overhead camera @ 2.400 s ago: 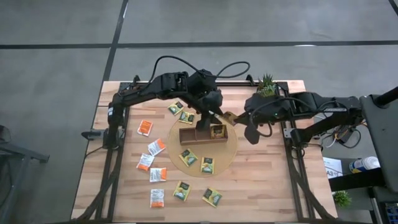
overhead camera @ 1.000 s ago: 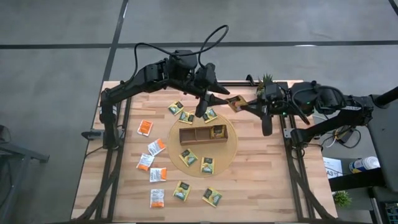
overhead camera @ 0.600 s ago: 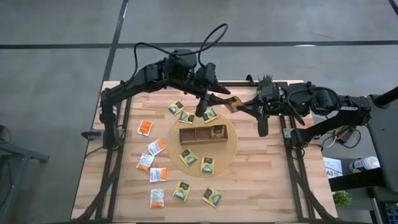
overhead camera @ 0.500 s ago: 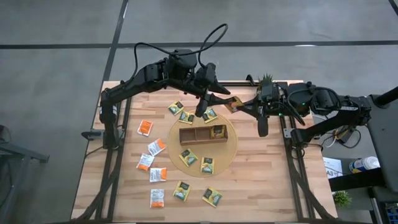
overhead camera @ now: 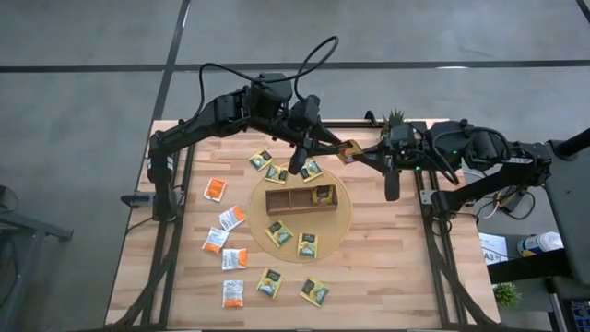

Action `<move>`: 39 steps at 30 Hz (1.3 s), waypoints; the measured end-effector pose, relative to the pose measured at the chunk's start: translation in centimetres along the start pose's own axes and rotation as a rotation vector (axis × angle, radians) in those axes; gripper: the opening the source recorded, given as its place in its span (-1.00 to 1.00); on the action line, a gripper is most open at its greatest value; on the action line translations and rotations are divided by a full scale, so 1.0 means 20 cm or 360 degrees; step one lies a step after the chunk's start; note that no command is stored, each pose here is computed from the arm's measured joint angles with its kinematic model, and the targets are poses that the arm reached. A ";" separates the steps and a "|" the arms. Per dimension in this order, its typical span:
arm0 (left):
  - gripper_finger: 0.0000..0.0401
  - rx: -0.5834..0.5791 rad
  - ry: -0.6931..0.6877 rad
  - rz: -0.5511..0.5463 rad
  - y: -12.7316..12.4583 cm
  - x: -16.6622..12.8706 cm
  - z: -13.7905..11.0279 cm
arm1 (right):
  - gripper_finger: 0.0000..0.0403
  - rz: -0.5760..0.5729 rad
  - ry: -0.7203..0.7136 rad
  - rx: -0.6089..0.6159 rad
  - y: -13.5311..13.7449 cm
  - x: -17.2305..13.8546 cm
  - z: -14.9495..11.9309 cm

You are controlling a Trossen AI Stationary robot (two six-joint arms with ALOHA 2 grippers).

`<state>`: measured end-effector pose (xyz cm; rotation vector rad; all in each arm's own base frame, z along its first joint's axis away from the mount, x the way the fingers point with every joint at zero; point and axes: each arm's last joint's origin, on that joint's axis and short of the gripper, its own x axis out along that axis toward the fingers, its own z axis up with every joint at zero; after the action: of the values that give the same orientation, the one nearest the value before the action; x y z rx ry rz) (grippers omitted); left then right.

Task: Pick & Place Tea
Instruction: Put the orange tea bag into the right section of the wooden organizer

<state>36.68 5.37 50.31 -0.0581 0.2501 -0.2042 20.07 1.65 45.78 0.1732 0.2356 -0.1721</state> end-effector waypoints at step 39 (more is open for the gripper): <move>-1.00 -0.0038 0.0165 0.0044 0.05 -0.02 -0.06 | 0.09 0.0069 -0.0271 0.0148 -0.03 -0.19 0.10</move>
<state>36.24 6.35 49.25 -0.0676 0.3562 -0.1771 16.76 1.26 48.46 0.2544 0.0545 -0.1536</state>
